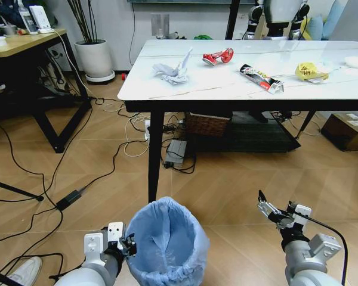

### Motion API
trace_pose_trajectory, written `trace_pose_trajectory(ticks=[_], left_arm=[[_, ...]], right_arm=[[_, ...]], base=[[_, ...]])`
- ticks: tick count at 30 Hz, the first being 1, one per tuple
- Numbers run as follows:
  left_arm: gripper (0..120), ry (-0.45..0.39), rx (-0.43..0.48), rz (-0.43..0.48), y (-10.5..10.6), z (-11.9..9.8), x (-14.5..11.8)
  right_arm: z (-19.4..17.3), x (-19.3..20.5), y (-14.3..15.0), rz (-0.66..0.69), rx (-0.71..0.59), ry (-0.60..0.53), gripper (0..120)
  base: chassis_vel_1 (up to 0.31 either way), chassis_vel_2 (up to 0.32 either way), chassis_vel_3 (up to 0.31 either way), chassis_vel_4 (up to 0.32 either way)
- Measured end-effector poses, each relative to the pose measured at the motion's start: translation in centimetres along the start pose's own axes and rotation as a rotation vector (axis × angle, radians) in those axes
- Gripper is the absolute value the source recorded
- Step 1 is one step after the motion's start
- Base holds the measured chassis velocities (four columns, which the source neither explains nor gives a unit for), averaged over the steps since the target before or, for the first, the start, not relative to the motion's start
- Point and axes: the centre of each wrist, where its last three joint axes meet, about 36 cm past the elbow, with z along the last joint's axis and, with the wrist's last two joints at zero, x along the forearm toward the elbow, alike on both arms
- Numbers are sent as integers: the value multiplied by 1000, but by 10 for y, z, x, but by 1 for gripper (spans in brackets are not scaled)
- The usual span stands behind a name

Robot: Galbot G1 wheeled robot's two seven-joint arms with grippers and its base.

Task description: Pick up the trash bin and place the trash from the table into it.

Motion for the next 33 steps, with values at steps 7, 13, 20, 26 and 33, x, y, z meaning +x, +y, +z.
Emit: trace_pose_trajectory(ticks=[7, 13, 20, 26, 33], left_arm=[[0, -26, -9, -26, 3, -3, -2], [0, -28, -7, -35, 5, -3, -3], [0, -32, -5, -41, 7, -4, -3], [0, -34, -2, -41, 7, -4, -3], [0, -34, 4, -43, 8, -4, -3]], right_arm=[[0, 0, 0, 2, 1, -1, 100], [1, 0, 1, 1, 0, -1, 100], [2, 0, 2, 0, -1, -2, 100], [1, 0, 2, -2, -1, -3, 100], [0, 1, 3, -5, -1, -6, 100]], base=[[0, 0, 0, 0], [0, 0, 0, 0], [0, 0, 0, 0], [0, 0, 0, 0], [0, 0, 0, 0]])
